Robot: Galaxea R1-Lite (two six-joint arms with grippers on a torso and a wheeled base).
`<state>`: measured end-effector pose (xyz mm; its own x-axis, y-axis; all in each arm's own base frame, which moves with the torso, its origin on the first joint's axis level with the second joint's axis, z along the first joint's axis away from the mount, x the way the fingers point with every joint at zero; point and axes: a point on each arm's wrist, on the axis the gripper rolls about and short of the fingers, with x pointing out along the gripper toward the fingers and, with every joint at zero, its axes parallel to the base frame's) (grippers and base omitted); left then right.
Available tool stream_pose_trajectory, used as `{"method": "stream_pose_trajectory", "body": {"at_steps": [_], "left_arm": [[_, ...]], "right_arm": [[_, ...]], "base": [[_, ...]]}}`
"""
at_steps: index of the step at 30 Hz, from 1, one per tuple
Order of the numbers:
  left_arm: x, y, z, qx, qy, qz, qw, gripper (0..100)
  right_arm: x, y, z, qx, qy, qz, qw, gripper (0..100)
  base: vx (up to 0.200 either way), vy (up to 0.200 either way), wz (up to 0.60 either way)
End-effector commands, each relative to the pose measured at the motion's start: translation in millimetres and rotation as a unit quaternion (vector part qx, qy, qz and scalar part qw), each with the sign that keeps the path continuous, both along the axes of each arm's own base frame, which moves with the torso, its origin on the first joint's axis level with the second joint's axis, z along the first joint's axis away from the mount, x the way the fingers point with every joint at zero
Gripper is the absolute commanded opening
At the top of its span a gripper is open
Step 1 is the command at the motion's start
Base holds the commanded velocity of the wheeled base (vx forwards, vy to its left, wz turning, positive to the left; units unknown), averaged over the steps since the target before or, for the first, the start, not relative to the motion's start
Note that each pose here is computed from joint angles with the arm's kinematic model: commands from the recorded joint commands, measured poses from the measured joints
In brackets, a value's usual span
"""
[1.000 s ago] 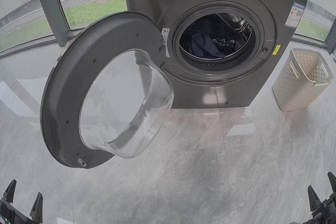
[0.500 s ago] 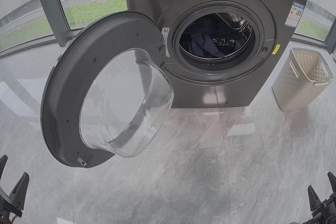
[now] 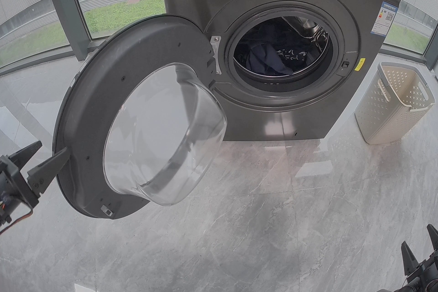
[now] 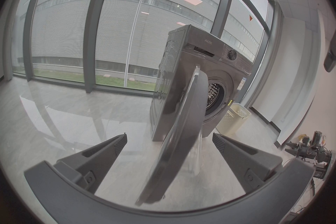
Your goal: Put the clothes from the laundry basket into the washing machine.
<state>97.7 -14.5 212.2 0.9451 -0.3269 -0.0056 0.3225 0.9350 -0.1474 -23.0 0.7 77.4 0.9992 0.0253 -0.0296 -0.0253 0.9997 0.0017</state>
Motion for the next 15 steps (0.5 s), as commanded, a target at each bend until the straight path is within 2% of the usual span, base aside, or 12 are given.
{"method": "stream_pose_trajectory", "body": {"at_steps": [1,4,5,6,8,11,14,15], "left_arm": [[45,-11,-3,0.002,0.042,-0.043,0.9982,100],[41,-20,-2,0.002,0.037,-0.074,0.9966,100],[41,-20,-2,0.002,0.037,-0.074,0.9966,100],[37,-29,-4,0.005,0.037,-0.107,0.9936,100],[32,-35,-4,0.006,0.035,-0.13,0.9909,100],[22,-44,0,0.001,0.023,-0.176,0.9841,100],[7,-52,6,-0.008,0.003,-0.229,0.9735,100],[5,-52,7,-0.009,0.002,-0.233,0.9724,100]], "right_arm": [[-1,0,-3,0.001,-0.004,-0.001,1.0,100],[-1,0,-3,0.0,-0.004,0.0,1.0,100],[-1,0,-3,0.0,-0.004,0.0,1.0,100],[-1,0,-2,0.0,-0.004,0.0,1.0,100],[-1,0,-2,0.0,-0.004,0.0,1.0,100],[-1,0,-2,0.0,-0.004,0.0,1.0,100],[-1,0,-2,0.0,-0.005,0.0,1.0,100],[-1,0,-2,0.0,-0.004,0.0,1.0,100]], "base": [[0.0,0.0,0.0],[0.0,0.0,0.0],[0.0,0.0,0.0],[0.0,0.0,0.0],[0.0,0.0,0.0],[0.0,0.0,0.0],[0.0,0.0,0.0],[0.0,0.0,0.0]]}}
